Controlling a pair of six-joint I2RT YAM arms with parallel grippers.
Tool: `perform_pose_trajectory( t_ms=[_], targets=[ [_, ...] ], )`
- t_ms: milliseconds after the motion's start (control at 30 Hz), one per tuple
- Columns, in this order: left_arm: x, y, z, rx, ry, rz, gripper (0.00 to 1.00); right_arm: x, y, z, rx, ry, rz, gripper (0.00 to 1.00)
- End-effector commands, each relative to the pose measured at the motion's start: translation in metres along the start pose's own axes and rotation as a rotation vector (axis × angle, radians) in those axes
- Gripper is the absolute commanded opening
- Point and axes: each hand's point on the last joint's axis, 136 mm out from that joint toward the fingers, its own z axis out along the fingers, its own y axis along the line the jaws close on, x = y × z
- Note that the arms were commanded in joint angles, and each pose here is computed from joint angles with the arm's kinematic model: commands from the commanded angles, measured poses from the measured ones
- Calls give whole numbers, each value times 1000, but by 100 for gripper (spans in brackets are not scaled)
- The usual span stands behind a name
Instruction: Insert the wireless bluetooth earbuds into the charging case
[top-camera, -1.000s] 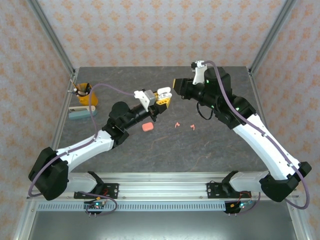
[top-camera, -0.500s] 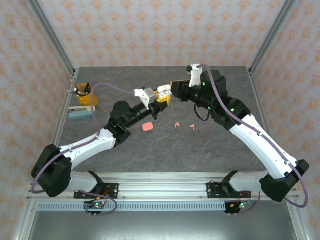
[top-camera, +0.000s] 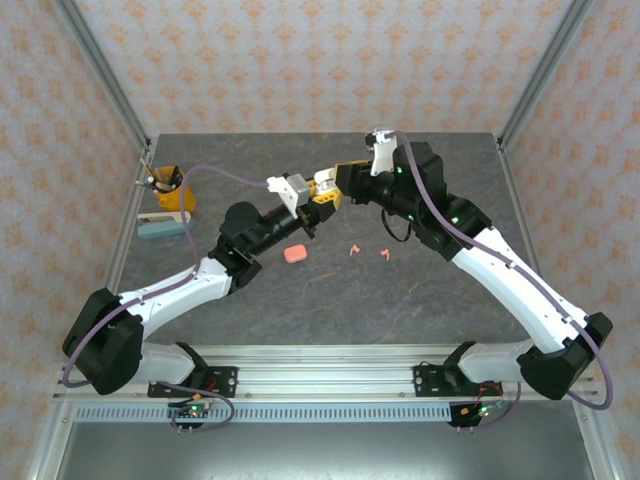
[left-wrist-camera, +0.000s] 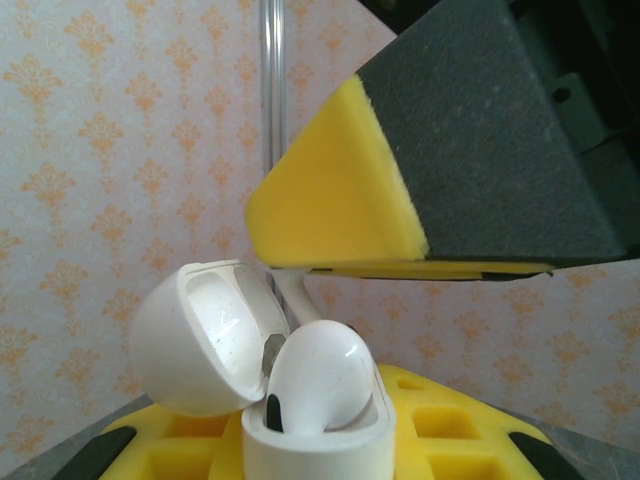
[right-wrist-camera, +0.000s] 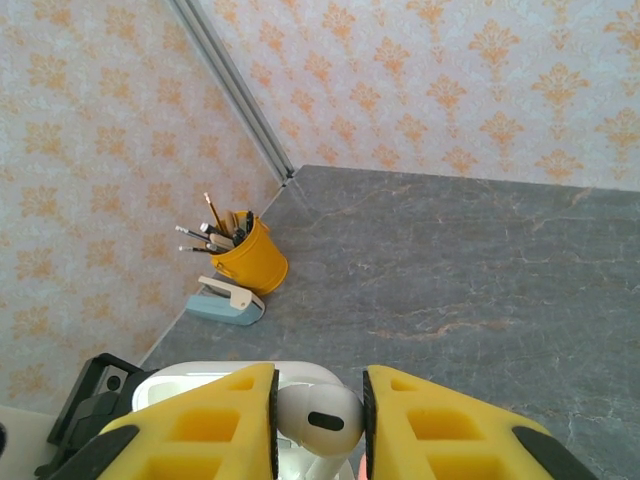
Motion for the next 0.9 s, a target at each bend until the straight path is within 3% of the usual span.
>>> perform_pose_trajectory(
  t_ms=[0, 867],
  targets=[
    [-28, -4, 3, 7, -87, 11, 0, -10, 4, 1, -4, -38, -30, 26],
    [-32, -2, 4, -3, -92, 20, 0, 23, 14, 0, -24, 12, -182, 23]
  ],
)
